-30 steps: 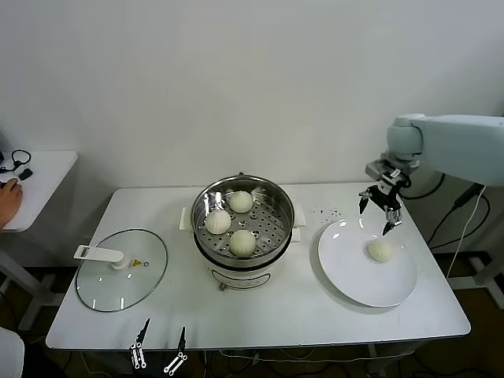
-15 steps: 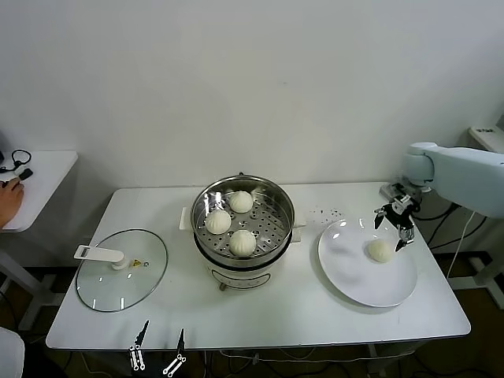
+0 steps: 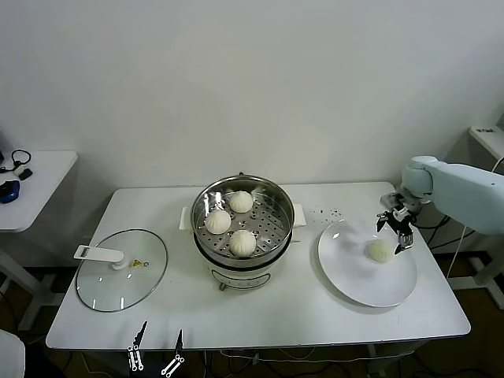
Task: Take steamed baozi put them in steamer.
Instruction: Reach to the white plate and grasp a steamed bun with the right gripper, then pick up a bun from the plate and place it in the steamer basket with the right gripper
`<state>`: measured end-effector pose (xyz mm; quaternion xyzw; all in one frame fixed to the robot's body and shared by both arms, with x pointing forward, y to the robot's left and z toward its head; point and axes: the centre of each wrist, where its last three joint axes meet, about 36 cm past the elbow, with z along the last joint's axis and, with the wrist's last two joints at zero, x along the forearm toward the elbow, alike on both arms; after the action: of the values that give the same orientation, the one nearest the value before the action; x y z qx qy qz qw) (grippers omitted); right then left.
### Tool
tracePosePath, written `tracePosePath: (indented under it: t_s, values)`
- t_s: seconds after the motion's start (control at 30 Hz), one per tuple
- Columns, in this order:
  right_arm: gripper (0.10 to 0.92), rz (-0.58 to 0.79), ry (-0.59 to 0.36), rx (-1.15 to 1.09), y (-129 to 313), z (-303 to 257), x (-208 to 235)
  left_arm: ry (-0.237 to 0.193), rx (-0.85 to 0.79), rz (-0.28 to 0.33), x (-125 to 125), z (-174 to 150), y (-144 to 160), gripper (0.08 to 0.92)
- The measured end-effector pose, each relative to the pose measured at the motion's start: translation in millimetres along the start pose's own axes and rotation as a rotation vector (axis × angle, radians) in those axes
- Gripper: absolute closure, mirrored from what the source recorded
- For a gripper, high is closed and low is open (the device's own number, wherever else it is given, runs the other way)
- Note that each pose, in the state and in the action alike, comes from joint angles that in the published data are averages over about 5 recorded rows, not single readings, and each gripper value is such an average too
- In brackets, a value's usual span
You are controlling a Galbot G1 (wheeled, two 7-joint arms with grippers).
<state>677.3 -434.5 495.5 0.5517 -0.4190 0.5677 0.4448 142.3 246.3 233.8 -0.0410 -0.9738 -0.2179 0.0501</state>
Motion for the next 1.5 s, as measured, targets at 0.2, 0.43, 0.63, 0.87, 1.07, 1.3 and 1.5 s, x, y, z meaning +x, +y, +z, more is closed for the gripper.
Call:
tracePosePath:
  t_s: [0.2,0.43,0.63,0.87,1.07,1.3,1.5]
  values:
    - [0.2,0.007,-0.01,-0.01,2,-3,-17,0.001,-0.003,-0.002,0,0,1,0.177]
    - [0.2,-0.001,-0.016,-0.014,7,-5,-32,0.004,-0.008,-0.006,0,2,4,0.177]
    - [0.221,0.007,-0.016,-0.02,9,-3,-37,0.002,-0.008,-0.007,-1,1,4,0.177]
    - [0.347,0.023,-0.012,-0.023,8,-1,-37,0.001,-0.007,-0.006,-1,1,4,0.177]
    - [0.425,0.026,-0.013,-0.025,9,0,-35,-0.001,-0.009,-0.006,0,0,4,0.177]
    - [0.428,0.03,-0.022,-0.019,5,-4,-14,-0.003,-0.012,-0.002,0,0,6,0.177]
    - [0.428,0.053,-0.03,-0.002,-6,-17,25,-0.006,-0.011,-0.002,0,-2,6,0.177]
